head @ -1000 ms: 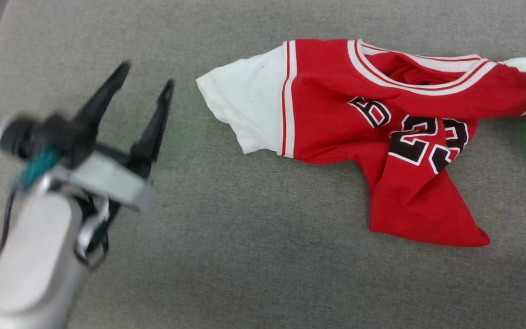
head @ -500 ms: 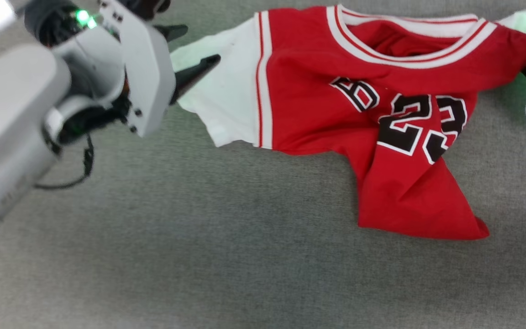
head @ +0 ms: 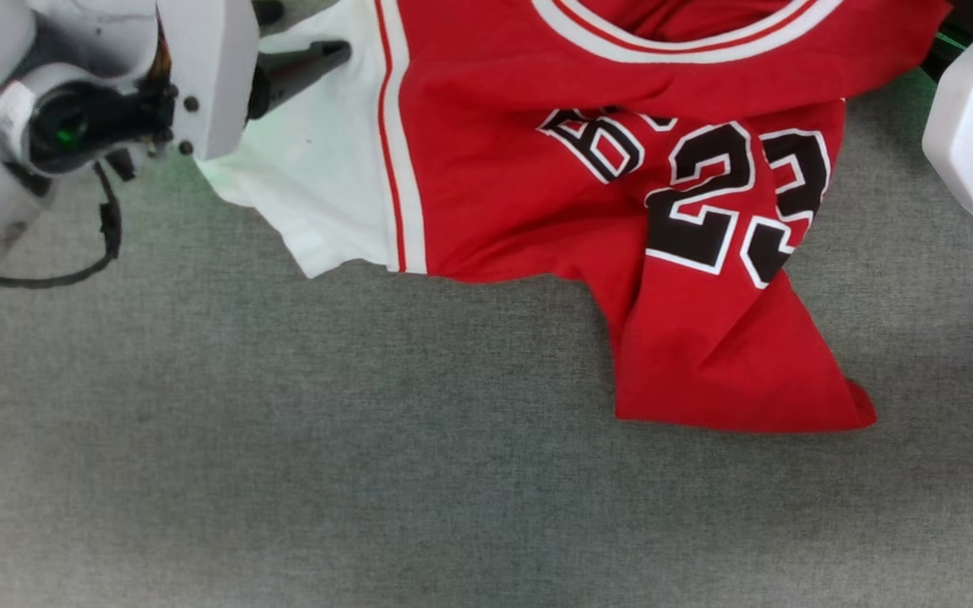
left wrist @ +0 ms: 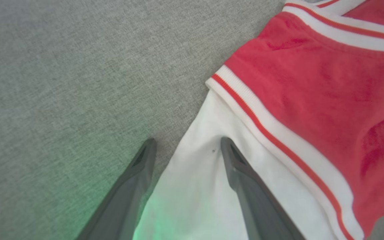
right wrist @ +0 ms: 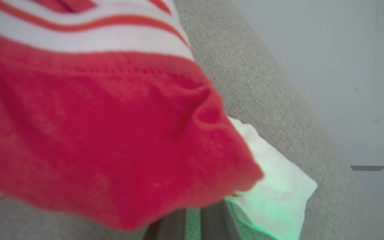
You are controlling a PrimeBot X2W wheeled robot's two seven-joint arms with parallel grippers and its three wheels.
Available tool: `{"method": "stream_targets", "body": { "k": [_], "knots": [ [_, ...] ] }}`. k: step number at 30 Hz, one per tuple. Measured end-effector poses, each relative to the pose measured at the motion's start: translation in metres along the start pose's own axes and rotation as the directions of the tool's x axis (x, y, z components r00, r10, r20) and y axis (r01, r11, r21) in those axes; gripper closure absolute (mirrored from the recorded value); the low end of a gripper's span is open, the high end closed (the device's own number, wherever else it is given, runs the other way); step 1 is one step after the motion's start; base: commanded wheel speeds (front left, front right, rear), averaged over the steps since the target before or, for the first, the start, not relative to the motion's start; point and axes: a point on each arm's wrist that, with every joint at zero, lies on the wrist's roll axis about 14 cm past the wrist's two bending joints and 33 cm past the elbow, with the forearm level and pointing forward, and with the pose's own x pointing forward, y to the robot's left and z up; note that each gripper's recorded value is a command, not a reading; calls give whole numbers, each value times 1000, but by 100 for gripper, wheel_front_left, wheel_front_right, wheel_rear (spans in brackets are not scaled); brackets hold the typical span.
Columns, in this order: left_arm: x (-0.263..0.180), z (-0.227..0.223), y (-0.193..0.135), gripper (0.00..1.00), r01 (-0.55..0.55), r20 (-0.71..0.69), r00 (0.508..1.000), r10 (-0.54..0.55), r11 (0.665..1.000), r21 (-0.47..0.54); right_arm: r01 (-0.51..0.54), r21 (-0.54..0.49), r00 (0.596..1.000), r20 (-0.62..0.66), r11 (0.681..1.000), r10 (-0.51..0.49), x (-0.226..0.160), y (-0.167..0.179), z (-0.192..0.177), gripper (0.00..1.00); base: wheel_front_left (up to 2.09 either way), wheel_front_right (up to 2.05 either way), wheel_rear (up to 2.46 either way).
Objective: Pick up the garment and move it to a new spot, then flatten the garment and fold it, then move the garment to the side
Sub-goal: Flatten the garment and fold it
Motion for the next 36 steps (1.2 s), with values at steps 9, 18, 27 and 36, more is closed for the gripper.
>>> {"method": "stream_targets", "body": {
  "k": [9, 18, 27, 36],
  "knots": [
    [-2, -7, -15, 100, 52, -56, 997, -53, 998, -21, 21, 37, 1000, 11, 999, -21, -3, -7, 0, 100, 0, 0, 0],
    [-22, 58, -22, 100, 52, 316, 948, -34, 998, -48, 122, 195, 988, 75, 973, -139, -32, -47, 13, 100, 0, 0, 0],
    [-72, 142, 10, 100, -68, 650, 752, 111, 993, -91, 206, 420, 924, 214, 884, -317, -71, -108, 59, 100, 0, 0, 0],
    [-177, 270, 31, 100, -154, 933, 283, 223, 971, -185, 360, 592, 600, 445, 721, -665, -147, -217, 157, 100, 0, 0, 0]
  ]
}}
